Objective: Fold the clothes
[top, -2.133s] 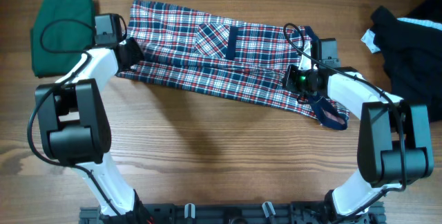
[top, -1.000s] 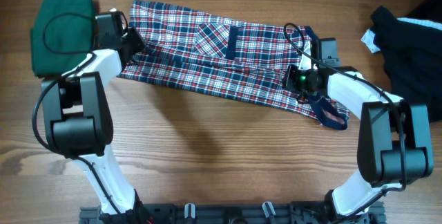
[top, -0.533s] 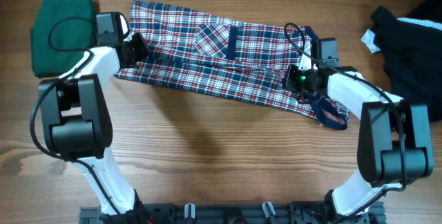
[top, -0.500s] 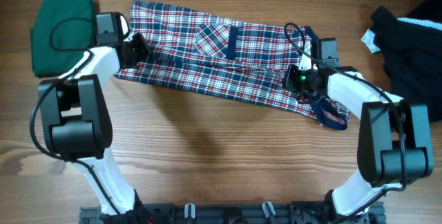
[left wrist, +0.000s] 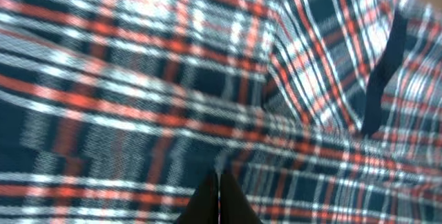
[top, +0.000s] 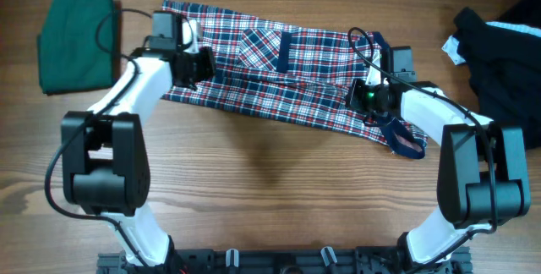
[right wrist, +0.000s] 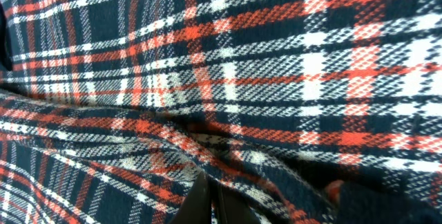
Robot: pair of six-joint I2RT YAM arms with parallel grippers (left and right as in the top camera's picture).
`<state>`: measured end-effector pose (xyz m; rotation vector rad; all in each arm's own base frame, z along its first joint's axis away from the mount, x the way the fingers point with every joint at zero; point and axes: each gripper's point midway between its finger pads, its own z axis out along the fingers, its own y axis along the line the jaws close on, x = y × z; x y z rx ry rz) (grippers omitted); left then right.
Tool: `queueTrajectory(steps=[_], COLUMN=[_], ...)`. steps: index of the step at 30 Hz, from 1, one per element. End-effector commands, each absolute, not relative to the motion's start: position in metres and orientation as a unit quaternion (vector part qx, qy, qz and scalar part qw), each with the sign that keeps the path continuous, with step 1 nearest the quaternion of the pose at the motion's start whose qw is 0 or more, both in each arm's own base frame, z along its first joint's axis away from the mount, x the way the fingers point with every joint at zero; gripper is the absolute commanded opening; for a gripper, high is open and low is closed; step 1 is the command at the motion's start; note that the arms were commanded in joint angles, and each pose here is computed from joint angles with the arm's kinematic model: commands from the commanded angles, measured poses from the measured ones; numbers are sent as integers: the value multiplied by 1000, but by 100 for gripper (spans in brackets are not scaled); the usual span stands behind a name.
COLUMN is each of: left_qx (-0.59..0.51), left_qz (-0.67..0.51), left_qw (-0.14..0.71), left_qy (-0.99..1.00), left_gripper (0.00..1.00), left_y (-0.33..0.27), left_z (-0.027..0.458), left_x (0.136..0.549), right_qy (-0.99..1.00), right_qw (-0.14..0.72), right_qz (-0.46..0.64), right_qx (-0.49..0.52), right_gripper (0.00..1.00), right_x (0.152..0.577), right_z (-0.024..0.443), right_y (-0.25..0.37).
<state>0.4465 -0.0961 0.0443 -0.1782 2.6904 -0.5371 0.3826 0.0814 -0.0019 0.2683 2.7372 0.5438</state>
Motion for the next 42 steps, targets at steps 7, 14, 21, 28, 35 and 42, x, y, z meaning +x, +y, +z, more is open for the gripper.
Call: queueTrajectory(steps=[7, 14, 21, 28, 35, 42], left_qx=[-36, -42, -47, -58, -65, -65], left_qz=[-76, -46, -28, -11, -21, -41], left_qw=[201, 184, 181, 210, 276, 381], left_qy=[976, 981, 982, 976, 959, 921], left_gripper=[4, 4, 4, 4, 4, 4], left_y=[-75, -65, -59, -48, -46, -51], left_z=[31, 12, -6, -10, 6, 40], left_x=[441, 438, 442, 458, 489, 532], right_qy=[970, 970, 970, 970, 970, 971], right_qw=[141, 142, 141, 140, 137, 133], right_qz=[173, 173, 173, 173, 172, 171], right_qx=[98, 98, 98, 99, 99, 99], right_gripper=[4, 4, 4, 4, 4, 4], right_x=[372, 372, 372, 371, 370, 368], right_z=[-26, -26, -26, -27, -27, -28], right_y=[77, 77, 77, 77, 77, 77])
